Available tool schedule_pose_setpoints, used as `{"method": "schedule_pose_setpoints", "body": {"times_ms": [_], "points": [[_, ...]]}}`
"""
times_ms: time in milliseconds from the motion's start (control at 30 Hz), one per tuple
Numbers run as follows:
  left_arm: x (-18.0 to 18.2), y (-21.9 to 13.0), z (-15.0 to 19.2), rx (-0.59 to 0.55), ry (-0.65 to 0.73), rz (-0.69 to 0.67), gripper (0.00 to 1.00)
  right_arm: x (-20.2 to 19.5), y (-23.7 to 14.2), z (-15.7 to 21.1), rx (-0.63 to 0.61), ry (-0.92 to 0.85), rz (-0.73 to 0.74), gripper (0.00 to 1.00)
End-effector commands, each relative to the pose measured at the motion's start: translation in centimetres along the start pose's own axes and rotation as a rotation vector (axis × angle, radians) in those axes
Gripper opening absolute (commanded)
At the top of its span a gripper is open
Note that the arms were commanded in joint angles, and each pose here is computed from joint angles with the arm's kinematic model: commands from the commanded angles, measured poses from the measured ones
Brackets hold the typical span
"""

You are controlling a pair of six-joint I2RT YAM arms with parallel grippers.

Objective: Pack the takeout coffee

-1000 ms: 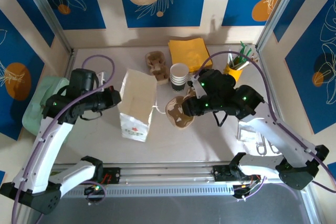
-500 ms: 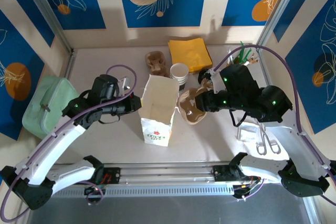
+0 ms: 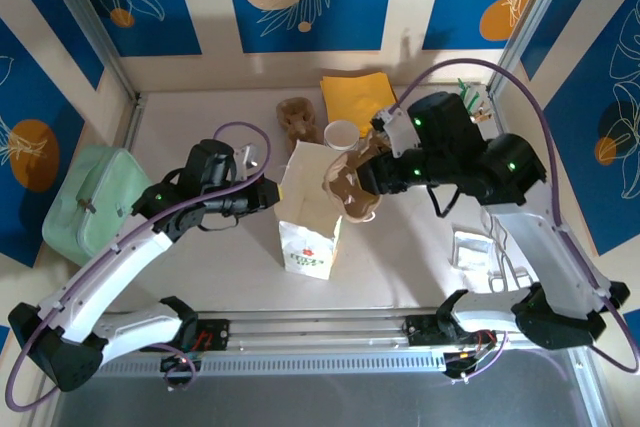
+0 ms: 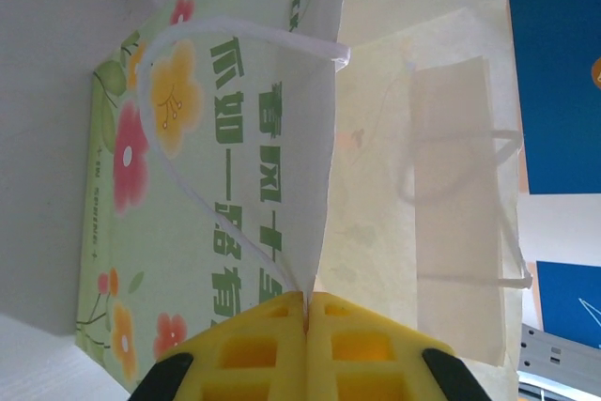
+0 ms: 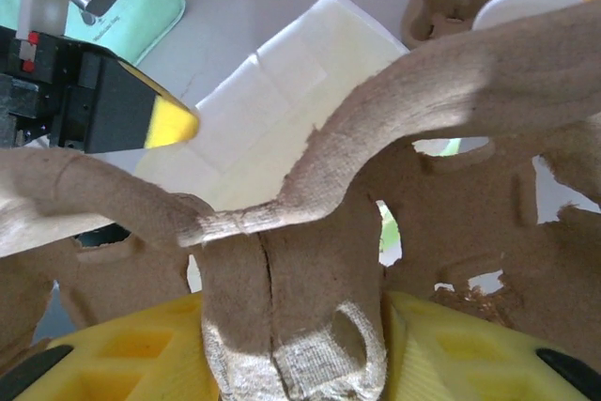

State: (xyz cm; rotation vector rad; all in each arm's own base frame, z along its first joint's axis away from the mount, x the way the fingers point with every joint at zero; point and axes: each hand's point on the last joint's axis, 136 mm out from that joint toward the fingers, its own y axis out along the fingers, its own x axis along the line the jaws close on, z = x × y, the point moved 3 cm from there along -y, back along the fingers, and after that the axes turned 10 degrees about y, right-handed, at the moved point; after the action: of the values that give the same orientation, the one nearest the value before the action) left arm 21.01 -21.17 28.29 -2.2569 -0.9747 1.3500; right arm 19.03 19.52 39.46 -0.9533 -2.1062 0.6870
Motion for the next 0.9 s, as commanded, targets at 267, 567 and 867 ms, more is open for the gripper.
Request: {"method": "schedule_pose_setpoints", "body": {"times_ms": [267, 567, 867], "points": [[0.0, 0.0, 1.0, 0.025, 0.015, 0.020, 0.00, 2.3, 3.9, -0.2, 0.150, -0.235, 0.010, 0.45], [0.2, 0.0, 1.3, 0.021, 0.014, 0.024, 0.00, 0.2, 7.4, -0.2, 0.284, -0.404, 0.299, 0.45], [0.3, -0.2, 1.5, 0.019, 0.009, 0.025, 0.00, 0.1, 9.6, -1.3, 0.250, -0.551, 0.422, 0.45]]}}
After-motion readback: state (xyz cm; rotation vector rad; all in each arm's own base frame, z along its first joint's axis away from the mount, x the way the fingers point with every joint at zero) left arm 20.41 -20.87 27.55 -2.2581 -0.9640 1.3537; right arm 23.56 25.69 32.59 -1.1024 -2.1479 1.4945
